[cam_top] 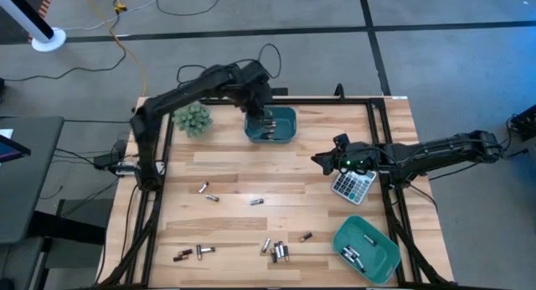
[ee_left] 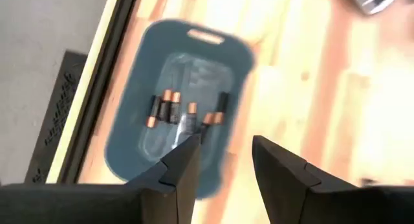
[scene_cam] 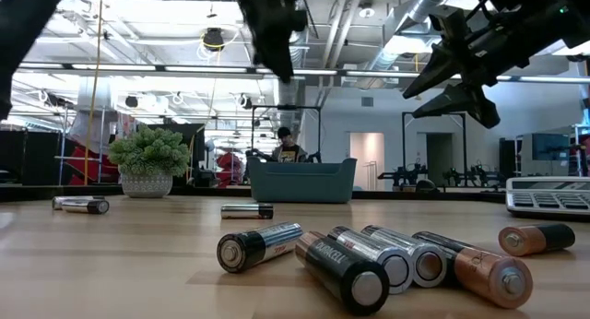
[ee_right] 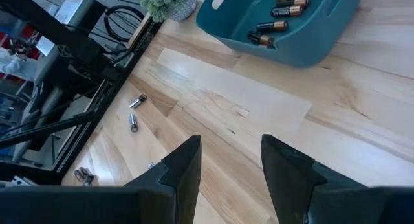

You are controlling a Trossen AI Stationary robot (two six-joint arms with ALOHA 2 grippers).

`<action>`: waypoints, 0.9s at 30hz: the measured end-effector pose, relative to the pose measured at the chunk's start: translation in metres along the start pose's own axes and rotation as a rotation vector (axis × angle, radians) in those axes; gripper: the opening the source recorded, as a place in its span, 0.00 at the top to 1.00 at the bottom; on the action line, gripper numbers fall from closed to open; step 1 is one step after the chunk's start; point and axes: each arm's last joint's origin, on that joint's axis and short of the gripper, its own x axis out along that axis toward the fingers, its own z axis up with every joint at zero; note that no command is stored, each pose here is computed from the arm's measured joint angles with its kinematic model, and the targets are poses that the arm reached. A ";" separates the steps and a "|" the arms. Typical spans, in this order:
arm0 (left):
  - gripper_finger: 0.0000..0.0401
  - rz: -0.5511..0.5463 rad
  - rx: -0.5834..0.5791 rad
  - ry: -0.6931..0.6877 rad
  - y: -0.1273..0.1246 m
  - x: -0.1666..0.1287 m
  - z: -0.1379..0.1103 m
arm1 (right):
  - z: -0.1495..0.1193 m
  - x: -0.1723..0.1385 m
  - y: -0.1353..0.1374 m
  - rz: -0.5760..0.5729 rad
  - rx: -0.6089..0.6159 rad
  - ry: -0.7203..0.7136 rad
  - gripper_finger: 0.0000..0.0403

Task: Sort batteries
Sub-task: Put the silver battery into the green bin

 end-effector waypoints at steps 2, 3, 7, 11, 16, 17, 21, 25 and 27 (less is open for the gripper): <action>0.66 -0.016 0.023 -0.037 -0.016 -0.019 -0.003 | 0.000 0.000 0.000 0.003 -0.036 0.002 0.56; 0.66 -0.029 0.033 -0.042 -0.026 -0.026 -0.006 | -0.001 0.000 0.001 0.009 -0.064 0.002 0.56; 0.66 -0.087 0.016 -0.033 -0.064 -0.032 -0.024 | -0.001 -0.002 0.008 0.069 -0.169 -0.018 0.56; 0.66 -0.161 -0.001 -0.128 -0.106 -0.016 -0.053 | 0.001 -0.004 0.018 0.155 -0.286 -0.074 0.56; 0.66 -0.270 -0.061 -0.307 -0.142 0.005 -0.102 | 0.002 -0.009 0.033 0.251 -0.414 -0.127 0.56; 0.66 -0.280 -0.064 -0.338 -0.147 0.007 -0.113 | 0.003 -0.009 0.038 0.259 -0.433 -0.127 0.56; 0.66 -0.282 -0.057 -0.414 -0.156 0.011 -0.157 | 0.005 -0.001 0.065 0.265 -0.546 -0.080 0.56; 0.66 -0.261 -0.095 -0.476 -0.155 0.011 -0.194 | 0.004 0.023 0.096 0.185 -0.631 0.046 0.56; 0.66 -0.268 -0.100 -0.503 -0.153 0.009 -0.209 | 0.002 0.040 0.108 0.114 -0.676 0.130 0.56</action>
